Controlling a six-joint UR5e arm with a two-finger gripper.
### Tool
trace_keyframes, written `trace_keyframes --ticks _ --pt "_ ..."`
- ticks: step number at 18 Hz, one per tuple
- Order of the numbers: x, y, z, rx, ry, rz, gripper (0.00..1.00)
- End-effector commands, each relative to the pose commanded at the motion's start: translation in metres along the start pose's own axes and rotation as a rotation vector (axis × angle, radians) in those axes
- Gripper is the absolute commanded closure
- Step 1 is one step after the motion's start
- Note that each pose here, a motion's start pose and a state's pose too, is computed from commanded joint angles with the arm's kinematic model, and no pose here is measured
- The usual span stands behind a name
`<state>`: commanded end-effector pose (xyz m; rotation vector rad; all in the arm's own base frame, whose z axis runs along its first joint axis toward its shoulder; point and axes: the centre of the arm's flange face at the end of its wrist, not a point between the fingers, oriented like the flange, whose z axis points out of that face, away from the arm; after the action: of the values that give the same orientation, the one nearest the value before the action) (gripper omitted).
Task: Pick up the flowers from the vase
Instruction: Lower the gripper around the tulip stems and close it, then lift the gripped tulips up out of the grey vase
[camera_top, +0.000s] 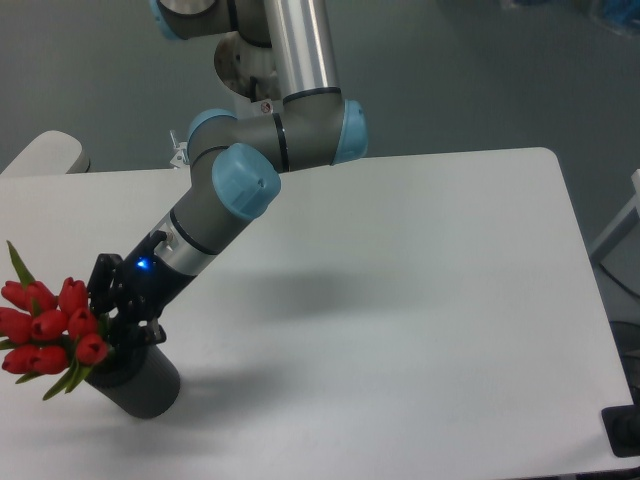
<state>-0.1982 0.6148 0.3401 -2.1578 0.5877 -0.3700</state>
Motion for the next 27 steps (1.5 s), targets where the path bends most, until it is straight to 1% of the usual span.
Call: trace_keyframes --ticks 2,4,6,8,10,12,15,20,27 --pt "0.001 -0.004 -0.004 0.003 -0.006 -0.008 0.63" --pt "-0.002 -0.006 -0.016 0.010 -0.025 -0.046 0.64" --pt "0.000 -0.022 -0.028 0.025 -0.043 -0.088 0.64" --pt "-0.006 -0.036 -0.042 0.044 -0.068 -0.158 0.64" --pt "-0.004 -0.058 -0.058 0.068 -0.091 -0.199 0.64" --pt "0.000 -0.069 -0.067 0.081 -0.100 -0.229 0.64" --pt "0.000 -0.078 -0.076 0.094 -0.111 -0.256 0.64" --pt "0.000 -0.117 -0.106 0.146 -0.149 -0.309 0.64" --pt "0.002 -0.134 -0.125 0.174 -0.169 -0.335 0.66"
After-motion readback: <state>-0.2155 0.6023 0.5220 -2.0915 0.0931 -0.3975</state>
